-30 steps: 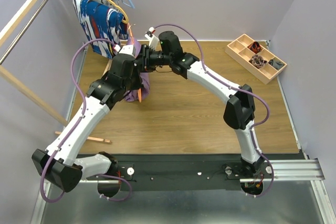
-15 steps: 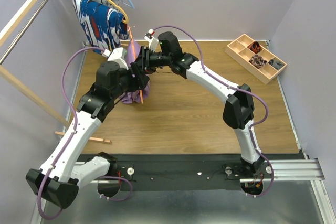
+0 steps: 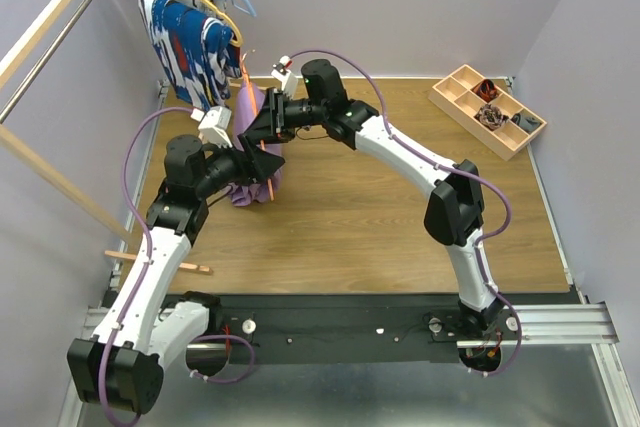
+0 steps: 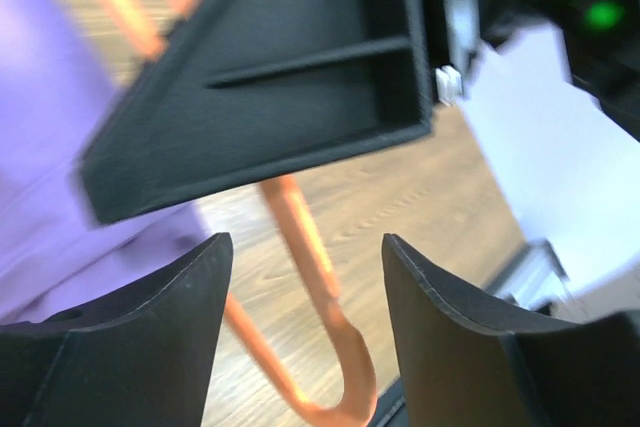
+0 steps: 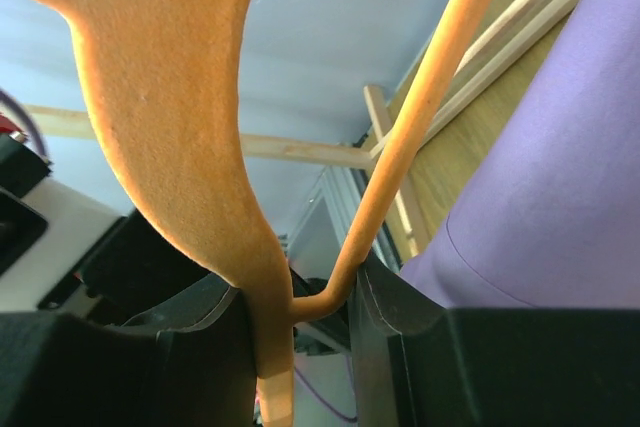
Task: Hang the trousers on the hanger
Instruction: Pass the hanger from the right arm to the left, then hang the hanger with trousers onto the clothesline
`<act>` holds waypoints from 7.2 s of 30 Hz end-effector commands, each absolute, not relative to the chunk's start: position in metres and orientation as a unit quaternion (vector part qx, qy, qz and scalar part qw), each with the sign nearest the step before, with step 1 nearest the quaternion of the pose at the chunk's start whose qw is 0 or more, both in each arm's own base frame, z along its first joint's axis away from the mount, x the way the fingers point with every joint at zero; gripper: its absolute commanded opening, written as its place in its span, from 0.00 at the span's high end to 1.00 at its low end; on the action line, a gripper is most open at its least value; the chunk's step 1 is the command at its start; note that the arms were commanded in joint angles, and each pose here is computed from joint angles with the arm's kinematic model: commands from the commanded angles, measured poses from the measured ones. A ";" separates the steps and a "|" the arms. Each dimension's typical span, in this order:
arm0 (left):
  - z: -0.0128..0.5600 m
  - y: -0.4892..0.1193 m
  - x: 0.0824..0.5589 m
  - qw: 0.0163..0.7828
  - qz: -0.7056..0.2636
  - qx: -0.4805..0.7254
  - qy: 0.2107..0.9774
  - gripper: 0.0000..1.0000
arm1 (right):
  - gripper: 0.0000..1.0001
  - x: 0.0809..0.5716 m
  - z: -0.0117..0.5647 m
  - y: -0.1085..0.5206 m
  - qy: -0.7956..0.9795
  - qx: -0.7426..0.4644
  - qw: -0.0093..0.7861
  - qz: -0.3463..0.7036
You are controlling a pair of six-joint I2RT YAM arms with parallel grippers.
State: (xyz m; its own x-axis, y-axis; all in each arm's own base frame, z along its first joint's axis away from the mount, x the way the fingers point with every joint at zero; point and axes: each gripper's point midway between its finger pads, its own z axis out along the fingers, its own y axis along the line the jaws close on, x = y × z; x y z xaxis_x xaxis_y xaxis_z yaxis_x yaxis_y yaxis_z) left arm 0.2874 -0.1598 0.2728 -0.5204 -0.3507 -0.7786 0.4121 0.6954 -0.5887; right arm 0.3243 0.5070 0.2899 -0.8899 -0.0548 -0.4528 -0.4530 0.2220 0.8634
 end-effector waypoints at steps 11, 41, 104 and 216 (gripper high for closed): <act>0.303 -0.184 0.258 0.484 -0.508 0.110 0.704 0.58 | 0.99 0.297 0.348 0.507 0.690 -0.220 0.159 0.671; 0.309 -0.165 0.215 0.486 -0.492 0.030 0.722 1.00 | 0.00 0.281 0.290 0.425 0.772 -0.119 0.180 0.597; 0.337 -0.091 0.130 0.482 -0.353 -0.187 0.780 1.00 | 0.00 0.336 0.239 0.356 0.801 -0.101 0.179 0.562; 0.499 -0.069 0.429 0.653 -0.418 -0.447 0.446 1.00 | 0.00 0.470 0.210 0.285 0.792 -0.018 0.173 0.585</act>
State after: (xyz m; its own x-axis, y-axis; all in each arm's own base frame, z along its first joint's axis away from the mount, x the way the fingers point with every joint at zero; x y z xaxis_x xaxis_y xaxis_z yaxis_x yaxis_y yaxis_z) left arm 0.4337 -0.0651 0.4814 0.2660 -0.9362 -0.2299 0.0723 0.2572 -0.9637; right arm 0.4695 0.2891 0.2043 -0.9384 0.1731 -0.2990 -0.2325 0.3239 0.9171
